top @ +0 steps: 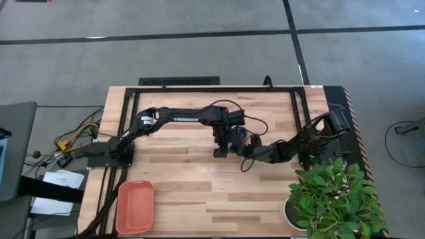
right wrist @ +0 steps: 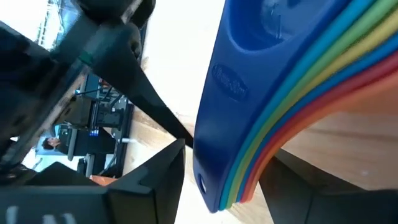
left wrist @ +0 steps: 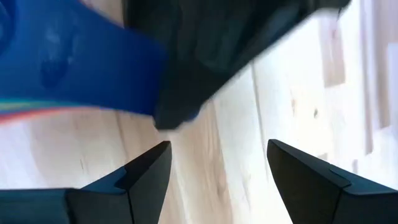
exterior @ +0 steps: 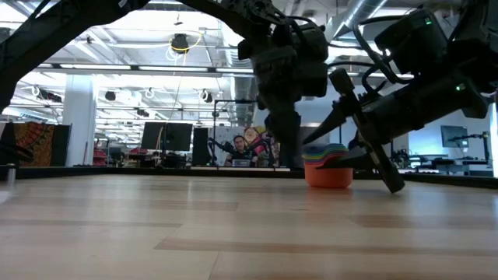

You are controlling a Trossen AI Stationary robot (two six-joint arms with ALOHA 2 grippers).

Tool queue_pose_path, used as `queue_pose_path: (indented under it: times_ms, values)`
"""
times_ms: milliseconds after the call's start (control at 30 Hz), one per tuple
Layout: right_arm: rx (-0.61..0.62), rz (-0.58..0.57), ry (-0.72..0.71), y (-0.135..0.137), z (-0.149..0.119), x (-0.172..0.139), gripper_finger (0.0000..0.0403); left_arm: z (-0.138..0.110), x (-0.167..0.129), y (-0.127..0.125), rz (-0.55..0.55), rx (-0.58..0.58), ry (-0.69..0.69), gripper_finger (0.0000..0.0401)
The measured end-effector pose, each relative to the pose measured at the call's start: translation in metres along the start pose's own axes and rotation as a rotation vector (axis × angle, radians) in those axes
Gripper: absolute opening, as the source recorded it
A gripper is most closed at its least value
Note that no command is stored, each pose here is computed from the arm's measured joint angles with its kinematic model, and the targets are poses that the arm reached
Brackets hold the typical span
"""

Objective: Nest measuring cups in basket
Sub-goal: Put the stacked colored measuring cups into the orange bin

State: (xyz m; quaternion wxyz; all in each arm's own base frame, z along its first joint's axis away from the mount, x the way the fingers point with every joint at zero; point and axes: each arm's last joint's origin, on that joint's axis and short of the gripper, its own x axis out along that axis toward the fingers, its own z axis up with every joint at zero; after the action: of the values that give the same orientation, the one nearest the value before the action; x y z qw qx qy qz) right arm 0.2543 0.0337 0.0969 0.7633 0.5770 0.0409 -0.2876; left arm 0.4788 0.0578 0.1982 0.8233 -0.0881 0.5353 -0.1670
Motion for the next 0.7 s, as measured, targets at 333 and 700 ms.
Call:
queue_pose_path:
  times_ms: [333, 700]
  values:
    - [-0.045, 0.001, -0.012, 0.0000, 0.0033, 0.0018, 0.0186, 0.0006, -0.0028, 0.0052, -0.030, 0.038, -0.026, 0.0254]
    - [-0.077, 0.031, 0.004, 0.0023, 0.0039, 0.0023, 0.0164, 0.0010, -0.0029, 0.0051, -0.036, 0.040, -0.031, 0.0254]
